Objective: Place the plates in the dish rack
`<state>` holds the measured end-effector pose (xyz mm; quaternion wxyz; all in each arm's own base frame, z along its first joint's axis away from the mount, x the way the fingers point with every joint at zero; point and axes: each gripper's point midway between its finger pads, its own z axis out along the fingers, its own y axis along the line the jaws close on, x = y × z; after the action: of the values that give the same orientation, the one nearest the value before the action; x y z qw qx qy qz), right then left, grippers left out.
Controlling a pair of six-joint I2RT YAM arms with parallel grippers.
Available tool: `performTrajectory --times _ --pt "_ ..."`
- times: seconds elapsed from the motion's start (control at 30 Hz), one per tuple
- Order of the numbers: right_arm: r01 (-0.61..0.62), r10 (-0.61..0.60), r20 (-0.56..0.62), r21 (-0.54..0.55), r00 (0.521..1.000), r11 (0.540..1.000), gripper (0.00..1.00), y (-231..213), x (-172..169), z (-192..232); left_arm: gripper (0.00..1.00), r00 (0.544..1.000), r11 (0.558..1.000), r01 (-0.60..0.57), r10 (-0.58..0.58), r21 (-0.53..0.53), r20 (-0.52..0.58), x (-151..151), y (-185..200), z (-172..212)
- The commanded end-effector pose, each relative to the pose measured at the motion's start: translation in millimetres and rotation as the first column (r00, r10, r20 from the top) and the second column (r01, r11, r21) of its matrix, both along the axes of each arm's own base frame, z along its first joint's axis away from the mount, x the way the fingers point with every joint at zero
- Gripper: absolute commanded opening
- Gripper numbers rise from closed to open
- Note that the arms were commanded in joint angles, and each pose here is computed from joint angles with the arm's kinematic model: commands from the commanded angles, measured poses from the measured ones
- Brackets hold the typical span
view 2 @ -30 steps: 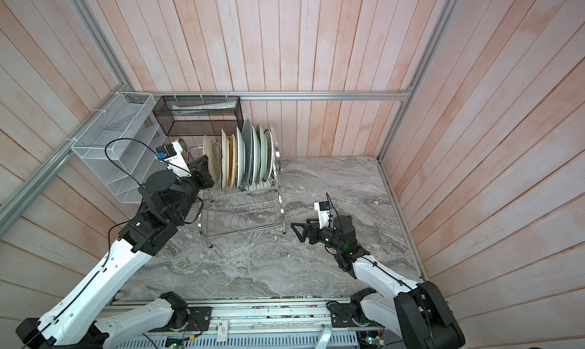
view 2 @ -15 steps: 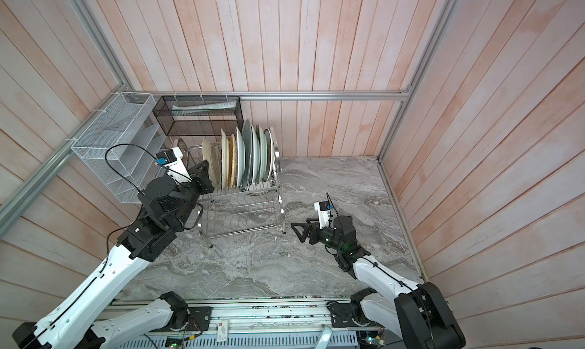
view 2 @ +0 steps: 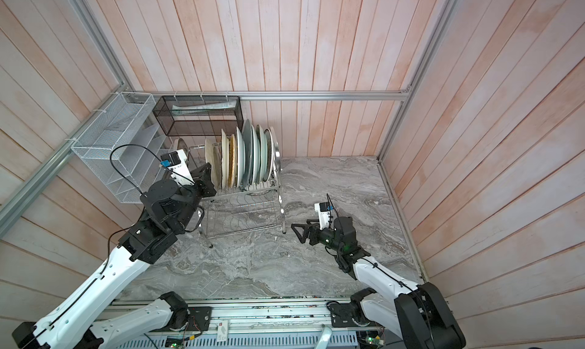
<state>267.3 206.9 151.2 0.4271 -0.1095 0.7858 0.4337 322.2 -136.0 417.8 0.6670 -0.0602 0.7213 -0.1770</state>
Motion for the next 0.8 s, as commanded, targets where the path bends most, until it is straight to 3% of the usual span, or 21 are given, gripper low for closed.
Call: performTrajectory --times 0.0,0.2,0.77 --pt "-0.015 0.014 0.020 0.009 1.000 1.000 0.98 1 -5 3 0.08 0.995 0.995 -0.054 0.061 0.086 -0.078 10 7 -26" --pt "-0.013 0.013 0.018 0.005 1.000 1.000 0.98 1 -5 2 0.10 0.995 0.996 -0.058 0.063 0.073 -0.080 14 4 -26" --pt "-0.011 0.011 0.029 0.004 1.000 1.000 0.98 0 -6 5 0.32 0.999 0.999 -0.038 0.039 0.030 -0.026 9 3 10"
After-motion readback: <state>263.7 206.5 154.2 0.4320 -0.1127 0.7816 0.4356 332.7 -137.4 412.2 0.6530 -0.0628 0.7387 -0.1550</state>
